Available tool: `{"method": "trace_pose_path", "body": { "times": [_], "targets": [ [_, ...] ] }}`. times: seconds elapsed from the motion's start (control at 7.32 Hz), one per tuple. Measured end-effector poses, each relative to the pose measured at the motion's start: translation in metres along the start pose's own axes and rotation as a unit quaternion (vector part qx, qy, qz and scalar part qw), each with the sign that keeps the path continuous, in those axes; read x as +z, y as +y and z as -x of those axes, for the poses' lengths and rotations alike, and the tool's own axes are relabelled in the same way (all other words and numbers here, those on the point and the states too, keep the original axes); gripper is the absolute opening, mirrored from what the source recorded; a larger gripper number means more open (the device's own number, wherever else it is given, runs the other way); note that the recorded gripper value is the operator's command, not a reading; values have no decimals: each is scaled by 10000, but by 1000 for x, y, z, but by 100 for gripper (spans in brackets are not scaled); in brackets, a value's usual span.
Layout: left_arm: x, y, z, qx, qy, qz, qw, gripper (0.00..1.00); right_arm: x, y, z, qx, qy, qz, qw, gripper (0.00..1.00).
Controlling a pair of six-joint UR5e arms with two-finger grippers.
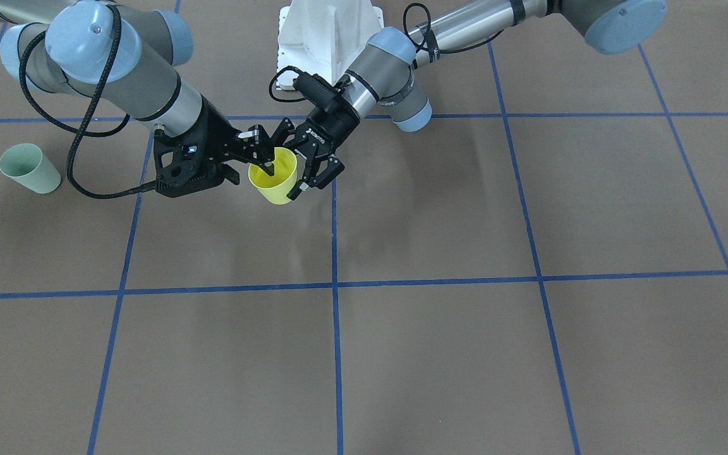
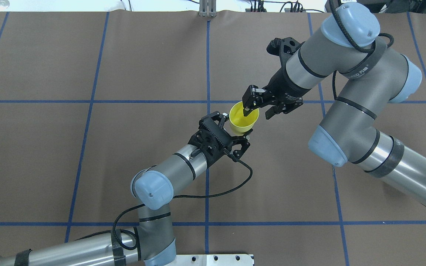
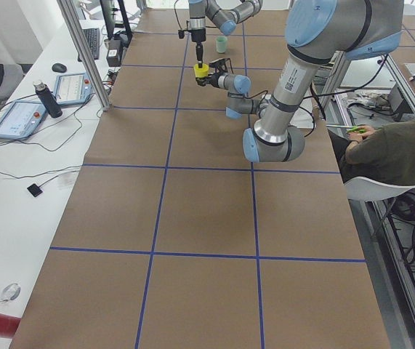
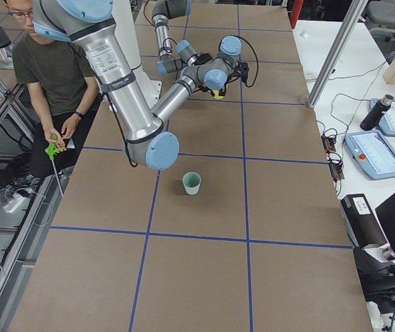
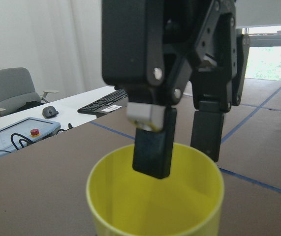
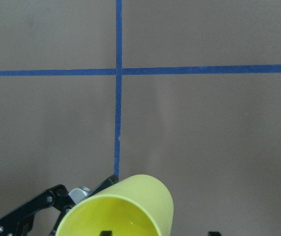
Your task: Transfer and stack yellow cup on green cup
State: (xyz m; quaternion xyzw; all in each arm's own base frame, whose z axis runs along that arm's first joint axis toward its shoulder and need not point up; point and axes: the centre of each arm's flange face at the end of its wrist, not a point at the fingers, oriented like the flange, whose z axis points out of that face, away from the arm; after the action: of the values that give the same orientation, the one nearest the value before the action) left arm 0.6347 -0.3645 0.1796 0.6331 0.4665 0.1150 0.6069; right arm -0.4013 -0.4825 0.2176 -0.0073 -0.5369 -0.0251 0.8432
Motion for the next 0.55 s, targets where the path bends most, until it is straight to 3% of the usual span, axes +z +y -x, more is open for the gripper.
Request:
{"method": "trace_pose_path", "body": {
  "times": [0.27, 0.55],
  "targets": [
    [-1, 2, -4, 2, 26, 18, 10000, 0, 0, 0, 6, -56, 13, -104, 9999, 48],
    [-2, 4, -8, -5, 46, 30, 10000, 0, 4, 3, 9, -84, 58, -189, 9998, 34]
  ]
}}
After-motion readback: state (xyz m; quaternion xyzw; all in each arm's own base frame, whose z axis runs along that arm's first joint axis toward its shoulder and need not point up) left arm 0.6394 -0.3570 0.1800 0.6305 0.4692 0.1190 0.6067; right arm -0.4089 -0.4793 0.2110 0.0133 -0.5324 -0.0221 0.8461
